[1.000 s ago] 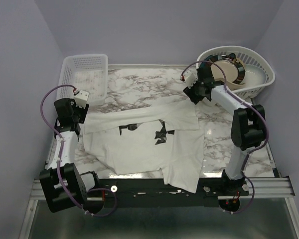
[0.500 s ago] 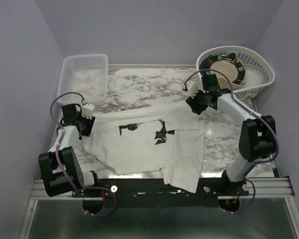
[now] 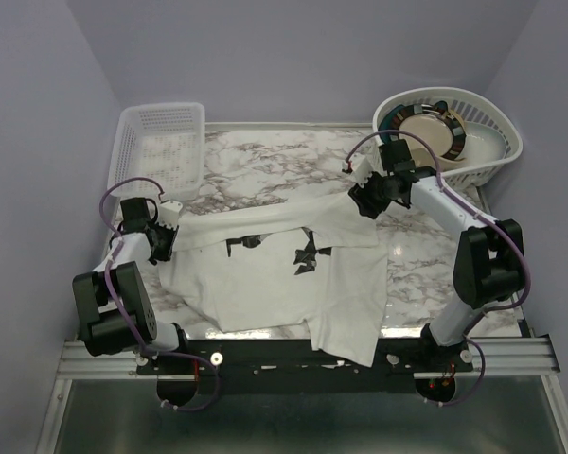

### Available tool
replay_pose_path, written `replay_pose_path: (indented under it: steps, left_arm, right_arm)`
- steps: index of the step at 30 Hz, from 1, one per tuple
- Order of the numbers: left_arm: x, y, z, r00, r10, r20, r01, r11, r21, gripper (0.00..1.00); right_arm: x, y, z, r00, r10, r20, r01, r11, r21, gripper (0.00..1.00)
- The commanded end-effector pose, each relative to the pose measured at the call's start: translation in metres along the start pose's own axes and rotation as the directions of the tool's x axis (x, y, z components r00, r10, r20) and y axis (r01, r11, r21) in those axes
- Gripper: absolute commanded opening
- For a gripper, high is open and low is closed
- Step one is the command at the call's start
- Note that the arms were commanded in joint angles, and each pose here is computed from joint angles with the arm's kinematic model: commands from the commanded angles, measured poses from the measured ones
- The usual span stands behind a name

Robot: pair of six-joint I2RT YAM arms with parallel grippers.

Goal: Roll the t-shirts
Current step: Fold the T-shirt at the center of the board.

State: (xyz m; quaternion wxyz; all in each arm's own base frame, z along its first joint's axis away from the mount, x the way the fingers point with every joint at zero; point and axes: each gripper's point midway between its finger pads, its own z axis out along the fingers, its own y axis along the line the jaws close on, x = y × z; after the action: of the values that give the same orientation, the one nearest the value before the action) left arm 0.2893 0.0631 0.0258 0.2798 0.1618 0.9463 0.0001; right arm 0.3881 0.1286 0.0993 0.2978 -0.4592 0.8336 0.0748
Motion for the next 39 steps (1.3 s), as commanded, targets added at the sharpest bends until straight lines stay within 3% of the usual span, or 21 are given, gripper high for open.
replay_pose_path:
  steps: [1, 4, 12, 17, 28, 32, 35, 39]
  left_arm:
    - [-0.012, 0.003, -0.007, 1.0, 0.015, 0.023, -0.015, 1.0, 0.002, 0.12]
    - [-0.02, 0.009, -0.015, 0.998, 0.043, 0.051, -0.041, 0.999, -0.034, 0.0]
    - [-0.027, 0.016, -0.033, 0.982, 0.175, 0.072, -0.169, 0.983, -0.076, 0.0]
    - [-0.018, 0.012, -0.042, 0.939, 0.343, 0.017, -0.343, 0.939, -0.024, 0.0]
    - [0.013, 0.008, -0.041, 0.881, 0.461, -0.102, -0.455, 0.887, 0.077, 0.0]
    - [0.013, 0.008, -0.045, 0.9, 0.419, -0.117, -0.413, 0.908, 0.073, 0.33]
    - [-0.003, 0.007, -0.058, 0.911, 0.407, -0.065, -0.405, 0.914, 0.041, 0.41]
    - [-0.017, -0.005, -0.068, 0.922, 0.387, 0.018, -0.387, 0.921, 0.052, 0.42]
  right_arm:
    - [-0.012, 0.003, -0.001, 1.0, -0.014, 0.02, 0.015, 1.0, -0.026, 0.6]
    - [-0.011, 0.003, 0.0, 1.0, -0.024, 0.016, 0.024, 0.999, -0.028, 0.6]
    - [-0.014, 0.002, -0.002, 0.999, -0.041, 0.022, 0.042, 0.999, -0.029, 0.6]
    - [-0.01, 0.006, 0.002, 0.999, -0.047, 0.015, 0.048, 0.998, -0.044, 0.6]
    - [0.017, 0.037, 0.003, 0.992, -0.123, -0.011, 0.119, 0.978, -0.17, 0.59]
    - [0.032, 0.046, 0.002, 0.987, -0.154, -0.049, 0.14, 0.967, -0.212, 0.59]
    - [0.042, 0.054, -0.008, 0.981, -0.183, -0.064, 0.164, 0.959, -0.23, 0.59]
    - [0.05, 0.058, -0.013, 0.971, -0.234, -0.045, 0.221, 0.955, -0.198, 0.59]
